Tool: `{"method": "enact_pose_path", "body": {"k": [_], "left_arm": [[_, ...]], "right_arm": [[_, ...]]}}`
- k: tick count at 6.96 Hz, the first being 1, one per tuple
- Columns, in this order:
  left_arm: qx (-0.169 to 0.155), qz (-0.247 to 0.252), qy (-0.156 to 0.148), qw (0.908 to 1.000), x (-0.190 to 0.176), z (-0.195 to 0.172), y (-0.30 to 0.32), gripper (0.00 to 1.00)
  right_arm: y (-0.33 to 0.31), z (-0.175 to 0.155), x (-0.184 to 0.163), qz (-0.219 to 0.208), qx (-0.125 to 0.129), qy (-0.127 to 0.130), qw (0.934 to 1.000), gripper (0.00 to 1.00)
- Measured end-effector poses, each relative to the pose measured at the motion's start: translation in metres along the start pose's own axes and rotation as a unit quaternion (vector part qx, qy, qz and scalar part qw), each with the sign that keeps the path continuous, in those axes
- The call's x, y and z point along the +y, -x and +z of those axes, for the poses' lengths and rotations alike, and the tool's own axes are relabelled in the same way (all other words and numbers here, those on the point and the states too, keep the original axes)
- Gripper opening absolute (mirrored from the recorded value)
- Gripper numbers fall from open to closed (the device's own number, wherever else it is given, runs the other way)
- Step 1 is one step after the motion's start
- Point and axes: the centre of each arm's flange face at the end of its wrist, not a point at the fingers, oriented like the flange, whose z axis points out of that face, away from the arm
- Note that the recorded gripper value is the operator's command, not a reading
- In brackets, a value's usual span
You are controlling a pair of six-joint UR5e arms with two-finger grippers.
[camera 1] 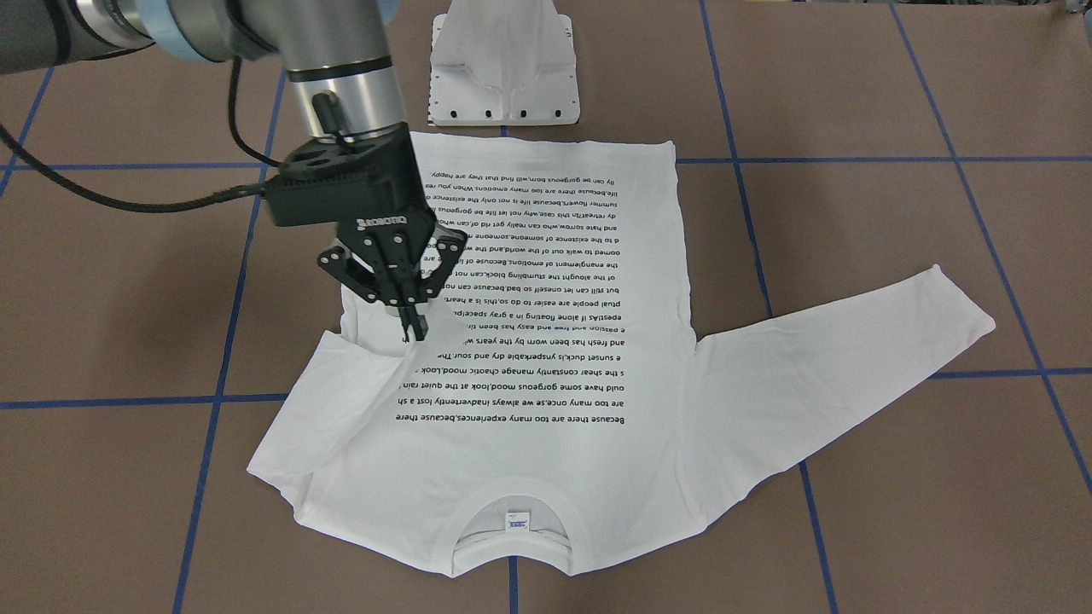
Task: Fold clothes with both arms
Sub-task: 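Grasp the sleeve nearest the right gripper and fold it across the shirt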
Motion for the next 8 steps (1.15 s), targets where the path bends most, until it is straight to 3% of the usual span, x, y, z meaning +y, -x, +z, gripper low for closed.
{"method": "enact_pose_path", "body": {"k": [1,2,3,5,6,7,8], "left_arm": [[0.0,0.0,0.0,1.0,0.0,0.0,0.0,1.0],[0.0,0.0,0.0,1.0,0.0,0.0,0.0,1.0],[0.0,0.0,0.0,1.0,0.0,0.0,0.0,1.0],[0.0,0.0,-0.001,1.0,-0.001,0.0,0.0,1.0],[0.0,0.0,-0.001,1.0,-0.001,0.0,0.0,1.0],[0.0,0.001,-0.001,1.0,-0.002,0.0,0.0,1.0],[0.0,0.001,-0.001,1.0,-0.002,0.0,0.0,1.0]], "right_arm": [[0.042,0.042,0.05,-0.014,-0.008,-0.029,0.9995,0.0],[0.079,0.072,0.098,-0.024,-0.012,-0.038,0.9989,0.0],[0.111,0.082,0.133,-0.03,-0.019,-0.032,0.9989,0.0],[0.154,0.077,0.161,-0.029,-0.032,-0.02,0.9989,0.0],[0.169,0.076,0.163,-0.024,-0.033,-0.018,0.999,0.33],[0.179,0.077,0.165,-0.016,-0.032,-0.015,0.9992,0.99],[0.186,0.075,0.167,-0.002,-0.034,-0.013,0.9993,1.0]]}}
